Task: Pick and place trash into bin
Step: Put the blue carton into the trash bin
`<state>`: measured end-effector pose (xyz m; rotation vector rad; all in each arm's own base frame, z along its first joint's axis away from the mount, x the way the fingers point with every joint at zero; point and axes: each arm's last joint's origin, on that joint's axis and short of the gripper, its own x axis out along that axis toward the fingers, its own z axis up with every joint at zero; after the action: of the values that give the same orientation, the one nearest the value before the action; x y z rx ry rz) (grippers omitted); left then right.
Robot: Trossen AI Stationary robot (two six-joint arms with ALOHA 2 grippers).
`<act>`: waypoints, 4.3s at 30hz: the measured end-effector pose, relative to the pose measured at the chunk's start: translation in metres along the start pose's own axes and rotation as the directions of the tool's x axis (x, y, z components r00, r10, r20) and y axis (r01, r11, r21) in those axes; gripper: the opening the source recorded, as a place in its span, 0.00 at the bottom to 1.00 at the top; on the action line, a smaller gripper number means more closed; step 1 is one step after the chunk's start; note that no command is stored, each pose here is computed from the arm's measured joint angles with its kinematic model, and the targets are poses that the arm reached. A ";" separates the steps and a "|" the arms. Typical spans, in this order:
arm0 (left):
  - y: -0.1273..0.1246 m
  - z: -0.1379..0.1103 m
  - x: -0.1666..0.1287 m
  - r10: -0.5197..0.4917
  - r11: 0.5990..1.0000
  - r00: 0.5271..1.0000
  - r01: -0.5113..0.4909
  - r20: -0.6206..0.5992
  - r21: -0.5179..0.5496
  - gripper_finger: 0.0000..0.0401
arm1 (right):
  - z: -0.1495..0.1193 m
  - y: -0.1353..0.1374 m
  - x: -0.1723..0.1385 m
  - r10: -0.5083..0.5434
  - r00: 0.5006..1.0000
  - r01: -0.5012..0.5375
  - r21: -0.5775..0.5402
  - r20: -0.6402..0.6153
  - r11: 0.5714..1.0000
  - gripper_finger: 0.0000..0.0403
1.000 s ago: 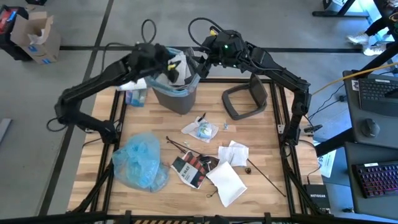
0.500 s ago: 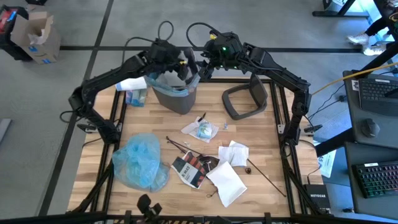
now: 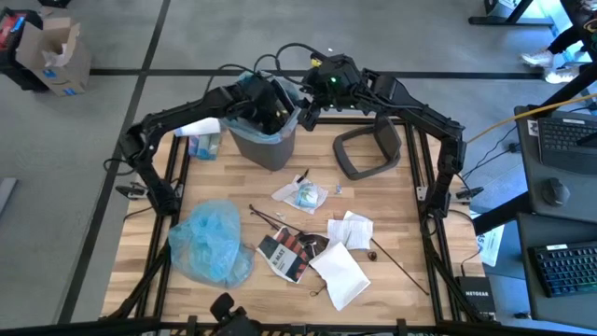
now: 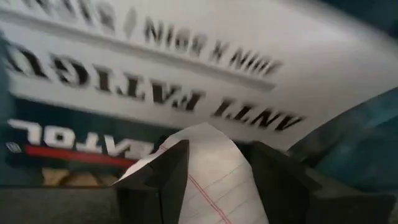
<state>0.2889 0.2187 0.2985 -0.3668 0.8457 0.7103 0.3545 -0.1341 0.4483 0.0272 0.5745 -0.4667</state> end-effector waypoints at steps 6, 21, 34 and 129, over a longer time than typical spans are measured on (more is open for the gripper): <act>0.000 -0.007 0.016 0.012 1.000 0.997 -0.011 -0.082 0.006 0.41 | -0.001 0.000 0.000 0.000 1.000 0.000 -0.001 -0.007 1.000 0.46; -0.001 0.015 -0.112 -0.053 0.999 0.938 0.047 0.343 0.024 0.41 | -0.001 0.000 0.000 0.001 1.000 -0.001 0.000 -0.013 1.000 0.46; -0.004 0.045 -0.084 -0.078 0.996 0.843 0.038 0.532 0.087 0.41 | -0.001 0.002 0.000 0.005 1.000 -0.005 0.006 -0.012 1.000 0.46; -0.031 -0.161 -0.164 -0.256 0.967 0.941 0.250 0.221 0.056 0.41 | -0.256 0.110 0.065 0.397 0.812 -0.241 0.374 -0.428 0.896 0.46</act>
<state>0.1468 0.0379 0.3276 -0.3548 0.5776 0.4892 0.3182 -0.0234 0.1871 0.5509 0.9822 -0.2012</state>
